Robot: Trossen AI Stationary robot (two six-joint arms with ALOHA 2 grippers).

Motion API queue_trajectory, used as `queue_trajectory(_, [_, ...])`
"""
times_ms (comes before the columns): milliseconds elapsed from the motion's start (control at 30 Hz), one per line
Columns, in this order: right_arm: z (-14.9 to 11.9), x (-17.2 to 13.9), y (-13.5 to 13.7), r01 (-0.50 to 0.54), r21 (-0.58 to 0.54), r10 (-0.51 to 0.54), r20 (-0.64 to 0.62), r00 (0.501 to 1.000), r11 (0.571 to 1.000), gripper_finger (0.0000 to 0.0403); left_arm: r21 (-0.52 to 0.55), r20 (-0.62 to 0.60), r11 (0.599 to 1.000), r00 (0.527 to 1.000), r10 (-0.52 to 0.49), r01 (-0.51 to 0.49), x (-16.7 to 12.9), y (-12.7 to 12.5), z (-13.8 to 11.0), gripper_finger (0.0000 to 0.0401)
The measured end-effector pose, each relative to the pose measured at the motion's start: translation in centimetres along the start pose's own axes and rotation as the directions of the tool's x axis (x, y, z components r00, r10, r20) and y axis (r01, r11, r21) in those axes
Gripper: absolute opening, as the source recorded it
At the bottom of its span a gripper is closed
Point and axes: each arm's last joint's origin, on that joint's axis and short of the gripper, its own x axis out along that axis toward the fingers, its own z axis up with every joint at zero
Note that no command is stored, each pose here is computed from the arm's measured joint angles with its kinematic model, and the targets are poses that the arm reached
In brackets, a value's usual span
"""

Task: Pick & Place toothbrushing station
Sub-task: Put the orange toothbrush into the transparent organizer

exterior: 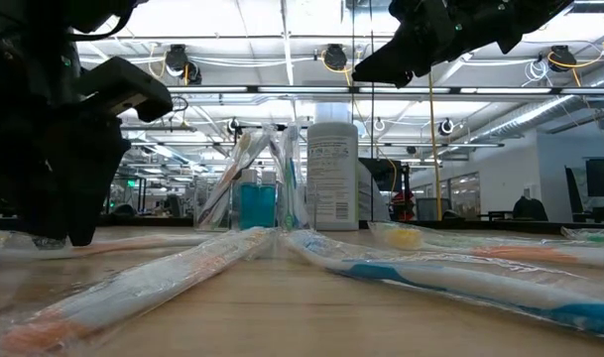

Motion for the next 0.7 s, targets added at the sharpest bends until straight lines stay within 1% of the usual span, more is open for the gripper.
queue_trajectory(133, [0.0, 0.0, 0.0, 0.0, -0.001, 0.0, 0.0, 1.0, 1.0, 0.0134, -0.025, -0.013, 1.0, 1.0, 0.013, -0.013, 0.1, 0.0, -0.1, 0.0069])
queue_trajectory(233, [0.0, 0.0, 0.0, 0.0, 0.0, 0.0, 0.0, 1.0, 1.0, 0.0134, -0.088, -0.032, 0.994, 0.997, 0.066, -0.068, 0.2, 0.4, -0.1, 0.0026])
queue_trajectory(300, [0.0, 0.0, 0.0, 0.0, 0.0, 0.0, 0.0, 1.0, 1.0, 0.0134, -0.13, -0.022, 0.986, 0.994, 0.106, -0.108, 0.0, 1.1, 0.0, 0.0009])
queue_trajectory(433, [0.0, 0.0, 0.0, 0.0, 0.0, 0.0, 0.0, 1.0, 1.0, 0.0134, -0.163, -0.019, 0.977, 0.99, 0.139, -0.141, -0.7, 2.6, 0.2, 0.0014])
queue_trajectory(500, [0.0, 0.0, 0.0, 0.0, 0.0, 0.0, 0.0, 1.0, 1.0, 0.0134, -0.18, -0.017, 0.967, 0.983, 0.18, -0.18, -1.5, 3.8, 0.4, 0.0008])
queue_trajectory(567, [0.0, 0.0, 0.0, 0.0, 0.0, 0.0, 0.0, 1.0, 1.0, 0.0134, -0.207, -0.009, 0.958, 0.98, 0.198, -0.196, -2.7, 4.8, 0.4, 0.0003])
queue_trajectory(633, [0.0, 0.0, 0.0, 0.0, 0.0, 0.0, 0.0, 1.0, 1.0, 0.0134, -0.277, -0.023, 0.933, 0.973, 0.231, -0.229, -3.7, 5.9, 0.3, 0.0006])
queue_trajectory(700, [0.0, 0.0, 0.0, -0.001, 0.0, 0.001, -0.001, 1.0, 1.0, 0.0134, -0.377, -0.086, 0.88, 0.957, 0.276, -0.288, -5.1, 6.7, -0.1, 0.0008])
